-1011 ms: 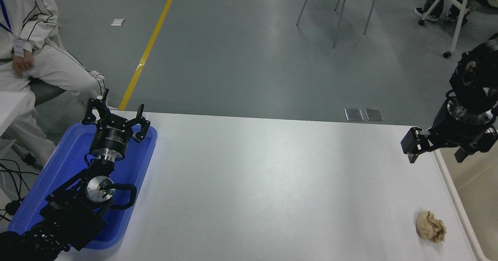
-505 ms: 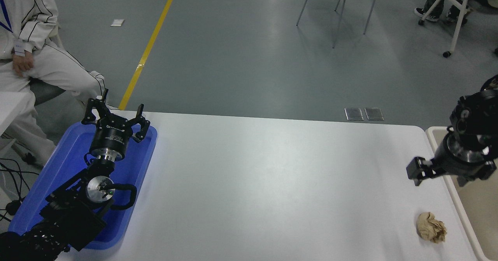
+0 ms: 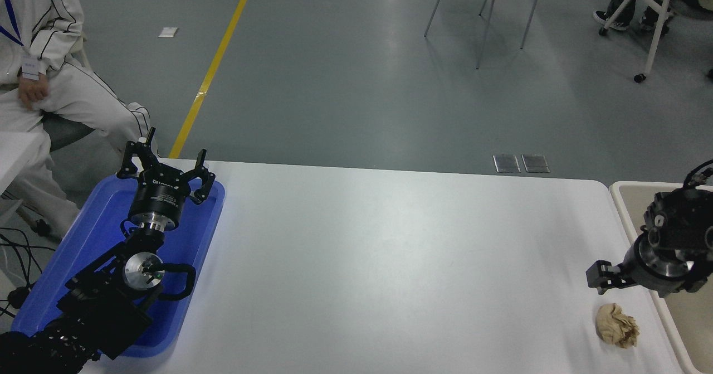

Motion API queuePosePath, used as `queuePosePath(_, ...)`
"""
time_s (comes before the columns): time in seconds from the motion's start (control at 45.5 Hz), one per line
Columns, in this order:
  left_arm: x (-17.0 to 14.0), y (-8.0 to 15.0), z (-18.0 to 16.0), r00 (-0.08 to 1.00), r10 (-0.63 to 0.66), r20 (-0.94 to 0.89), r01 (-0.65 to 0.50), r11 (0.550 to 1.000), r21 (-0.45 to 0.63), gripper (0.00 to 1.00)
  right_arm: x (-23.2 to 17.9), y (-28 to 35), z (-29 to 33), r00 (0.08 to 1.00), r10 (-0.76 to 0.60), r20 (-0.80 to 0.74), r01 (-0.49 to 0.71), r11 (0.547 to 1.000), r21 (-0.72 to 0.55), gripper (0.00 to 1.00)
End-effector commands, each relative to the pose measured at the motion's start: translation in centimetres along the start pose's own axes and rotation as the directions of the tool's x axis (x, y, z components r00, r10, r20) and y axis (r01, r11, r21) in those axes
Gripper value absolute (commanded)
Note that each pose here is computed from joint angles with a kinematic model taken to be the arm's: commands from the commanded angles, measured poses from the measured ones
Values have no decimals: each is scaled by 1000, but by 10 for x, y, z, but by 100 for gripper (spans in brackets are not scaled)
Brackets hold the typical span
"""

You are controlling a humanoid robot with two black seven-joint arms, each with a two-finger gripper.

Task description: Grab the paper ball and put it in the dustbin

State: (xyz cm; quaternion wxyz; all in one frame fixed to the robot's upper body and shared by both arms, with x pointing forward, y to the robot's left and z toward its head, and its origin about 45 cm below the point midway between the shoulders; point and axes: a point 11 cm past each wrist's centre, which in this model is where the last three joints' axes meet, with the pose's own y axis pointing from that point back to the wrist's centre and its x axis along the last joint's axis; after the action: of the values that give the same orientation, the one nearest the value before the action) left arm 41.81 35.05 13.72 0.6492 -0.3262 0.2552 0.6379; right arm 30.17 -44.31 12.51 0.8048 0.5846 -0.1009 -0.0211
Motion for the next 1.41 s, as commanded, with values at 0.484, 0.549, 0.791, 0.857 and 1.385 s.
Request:
queuePosePath(0.484,0,0,0,1000,0,0,0,1000,-1,100,-26,-44,10,996,37,81,-36,999,-20,99)
queuePosePath(0.549,0,0,0,1000,0,0,0,1000,-1,100,-24,-43,6,995,39,93,-39,999,-7,99)
queuePosePath(0.791,0,0,0,1000,0,0,0,1000,1,100,-22,-40,0,989,31,145,-35,999,22,99)
queuePosePath(0.857,0,0,0,1000,0,0,0,1000,1,100,-22,-40,-1,988,28,152,-32,999,25,99)
queuePosePath(1.385,0,0,1,1000,1,1,-1,1000,-2,100,-38,-51,-8,990,-4,139,0,1000,29,98)
